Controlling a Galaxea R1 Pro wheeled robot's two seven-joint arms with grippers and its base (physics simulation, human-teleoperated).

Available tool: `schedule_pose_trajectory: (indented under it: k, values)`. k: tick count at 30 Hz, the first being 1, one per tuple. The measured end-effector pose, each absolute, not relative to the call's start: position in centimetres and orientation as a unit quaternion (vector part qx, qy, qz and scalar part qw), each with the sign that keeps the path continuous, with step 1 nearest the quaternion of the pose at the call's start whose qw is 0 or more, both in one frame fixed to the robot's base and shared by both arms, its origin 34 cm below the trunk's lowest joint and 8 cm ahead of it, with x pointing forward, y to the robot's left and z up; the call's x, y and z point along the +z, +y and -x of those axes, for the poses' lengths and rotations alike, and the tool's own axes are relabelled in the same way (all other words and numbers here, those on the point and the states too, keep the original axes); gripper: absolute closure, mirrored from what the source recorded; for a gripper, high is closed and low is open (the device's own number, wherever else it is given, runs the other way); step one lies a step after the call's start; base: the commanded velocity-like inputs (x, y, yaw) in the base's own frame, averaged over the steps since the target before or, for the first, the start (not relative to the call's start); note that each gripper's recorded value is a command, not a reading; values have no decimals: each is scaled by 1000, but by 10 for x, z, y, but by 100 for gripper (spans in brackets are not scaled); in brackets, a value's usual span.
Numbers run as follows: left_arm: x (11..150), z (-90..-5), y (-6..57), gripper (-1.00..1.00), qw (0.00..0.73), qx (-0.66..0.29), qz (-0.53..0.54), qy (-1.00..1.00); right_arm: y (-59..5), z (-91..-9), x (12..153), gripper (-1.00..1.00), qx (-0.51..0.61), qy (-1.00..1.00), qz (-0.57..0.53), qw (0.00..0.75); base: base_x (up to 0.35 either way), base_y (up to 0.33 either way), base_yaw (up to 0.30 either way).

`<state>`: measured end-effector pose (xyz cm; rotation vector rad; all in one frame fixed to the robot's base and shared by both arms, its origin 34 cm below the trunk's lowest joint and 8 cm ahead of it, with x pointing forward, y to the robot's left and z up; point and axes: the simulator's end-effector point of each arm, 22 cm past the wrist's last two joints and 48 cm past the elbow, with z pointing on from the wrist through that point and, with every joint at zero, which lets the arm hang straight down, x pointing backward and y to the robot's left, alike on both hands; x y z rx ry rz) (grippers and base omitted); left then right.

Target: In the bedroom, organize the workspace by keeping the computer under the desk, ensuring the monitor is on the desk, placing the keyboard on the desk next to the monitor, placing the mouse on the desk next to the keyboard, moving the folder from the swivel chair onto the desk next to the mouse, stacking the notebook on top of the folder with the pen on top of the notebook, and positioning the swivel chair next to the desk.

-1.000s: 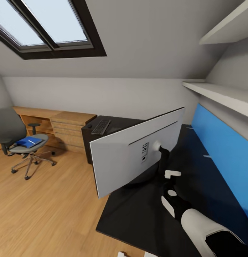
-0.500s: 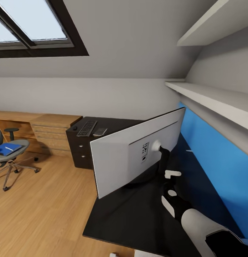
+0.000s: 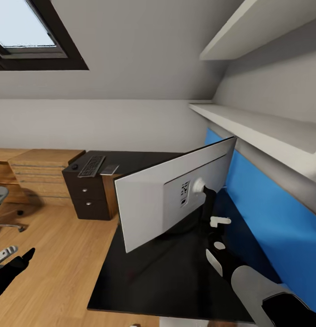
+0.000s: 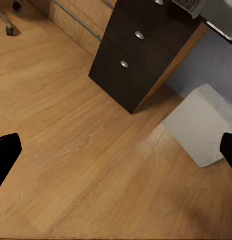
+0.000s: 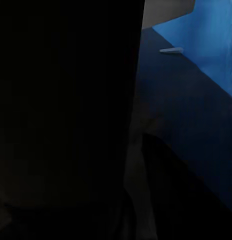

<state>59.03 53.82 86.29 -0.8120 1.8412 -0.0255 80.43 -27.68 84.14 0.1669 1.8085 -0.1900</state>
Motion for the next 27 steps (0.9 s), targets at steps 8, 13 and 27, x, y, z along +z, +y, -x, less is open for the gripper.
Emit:
schedule_pose_trajectory:
  k: [8,13,27]
  values:
    - [858,-593,499,-100,531,-23,340,776,-274,-804,841,100,-80,784,-74,612,0,0,-58]
    - [856,-592,499,-100,530,-11,332,780,-271,-805,842,100,-81,784,-66,612,9,-88,-3]
    - [856,-591,498,-100,529,-11,331,781,-274,-804,842,100,-81,784,-71,612,94,-69,0]
